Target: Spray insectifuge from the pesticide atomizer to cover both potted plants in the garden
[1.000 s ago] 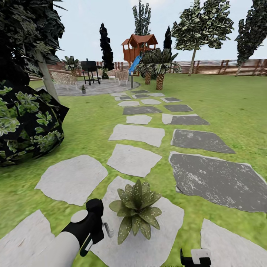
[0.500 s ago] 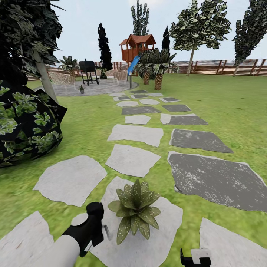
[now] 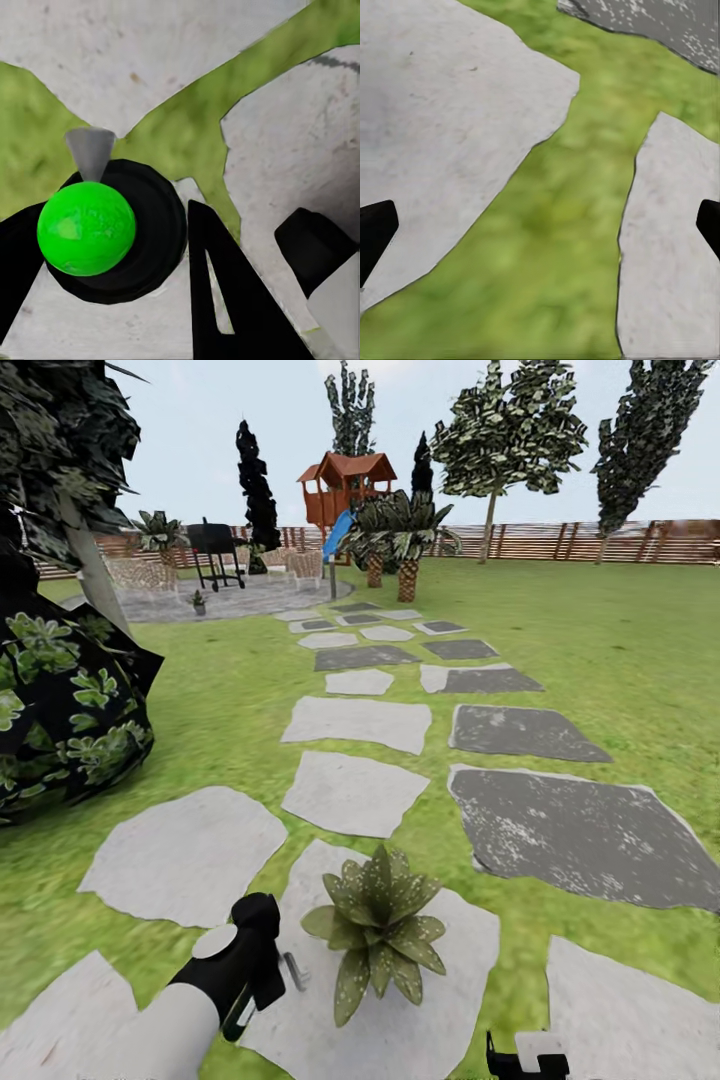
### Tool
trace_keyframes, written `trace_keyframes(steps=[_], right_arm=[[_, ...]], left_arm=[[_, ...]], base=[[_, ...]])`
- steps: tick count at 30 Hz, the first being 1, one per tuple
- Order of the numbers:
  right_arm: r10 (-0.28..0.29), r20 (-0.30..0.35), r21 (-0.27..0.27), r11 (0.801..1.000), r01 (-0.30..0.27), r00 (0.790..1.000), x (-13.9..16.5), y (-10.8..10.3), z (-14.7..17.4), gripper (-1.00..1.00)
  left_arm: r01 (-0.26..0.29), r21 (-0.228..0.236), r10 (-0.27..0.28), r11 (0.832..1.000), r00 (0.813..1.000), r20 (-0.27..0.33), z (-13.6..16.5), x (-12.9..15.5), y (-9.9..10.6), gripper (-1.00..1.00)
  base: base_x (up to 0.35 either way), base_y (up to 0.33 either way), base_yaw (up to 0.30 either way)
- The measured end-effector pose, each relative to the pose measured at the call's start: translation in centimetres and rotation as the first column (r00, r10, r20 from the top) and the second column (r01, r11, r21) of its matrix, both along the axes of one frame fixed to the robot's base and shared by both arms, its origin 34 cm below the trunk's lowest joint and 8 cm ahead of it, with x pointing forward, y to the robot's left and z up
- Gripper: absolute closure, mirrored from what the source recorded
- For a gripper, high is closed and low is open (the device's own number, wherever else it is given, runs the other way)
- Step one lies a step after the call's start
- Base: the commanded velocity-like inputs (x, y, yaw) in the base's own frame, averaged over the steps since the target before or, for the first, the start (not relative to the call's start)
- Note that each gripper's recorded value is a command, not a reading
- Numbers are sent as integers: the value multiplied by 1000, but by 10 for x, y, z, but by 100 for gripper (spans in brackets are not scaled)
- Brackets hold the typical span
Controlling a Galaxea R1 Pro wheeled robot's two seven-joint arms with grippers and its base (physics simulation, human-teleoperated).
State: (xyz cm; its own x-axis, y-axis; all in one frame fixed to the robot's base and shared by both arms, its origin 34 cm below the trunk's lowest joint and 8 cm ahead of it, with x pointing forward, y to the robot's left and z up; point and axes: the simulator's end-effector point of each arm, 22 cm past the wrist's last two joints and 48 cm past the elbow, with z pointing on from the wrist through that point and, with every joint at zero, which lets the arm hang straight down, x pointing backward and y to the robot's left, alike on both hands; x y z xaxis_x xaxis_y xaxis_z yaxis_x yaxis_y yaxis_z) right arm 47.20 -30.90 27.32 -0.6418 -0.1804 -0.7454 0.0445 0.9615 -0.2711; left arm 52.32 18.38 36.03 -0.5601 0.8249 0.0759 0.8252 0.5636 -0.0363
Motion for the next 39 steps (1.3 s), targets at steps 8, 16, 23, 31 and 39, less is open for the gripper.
trace_keyframes(steps=[8,16,23,31,39], right_arm=[[0,1,0,1000,0,1000,0,0,0,-100],[-1,1,-3,1000,1,1000,0,-1,0,-100],[-1,1,-3,1000,1,1000,0,-1,0,-100],[-1,0,-2,1000,1,1000,0,-1,0,-100],[0,1,-2,1000,0,1000,0,-1,0,-100]], left_arm=[[5,-9,-5,1000,999,54,15,21,-4,100],[45,-23,-45,999,998,32,21,17,-14,100],[83,-49,-85,995,996,-40,23,0,-23,100],[82,-53,-84,995,996,-40,24,0,-25,100],[75,-51,-77,996,996,-36,25,2,-26,100]], base=[[249,253,-260],[32,42,-27],[-5,4,-15],[-126,232,-268],[190,274,-290]])
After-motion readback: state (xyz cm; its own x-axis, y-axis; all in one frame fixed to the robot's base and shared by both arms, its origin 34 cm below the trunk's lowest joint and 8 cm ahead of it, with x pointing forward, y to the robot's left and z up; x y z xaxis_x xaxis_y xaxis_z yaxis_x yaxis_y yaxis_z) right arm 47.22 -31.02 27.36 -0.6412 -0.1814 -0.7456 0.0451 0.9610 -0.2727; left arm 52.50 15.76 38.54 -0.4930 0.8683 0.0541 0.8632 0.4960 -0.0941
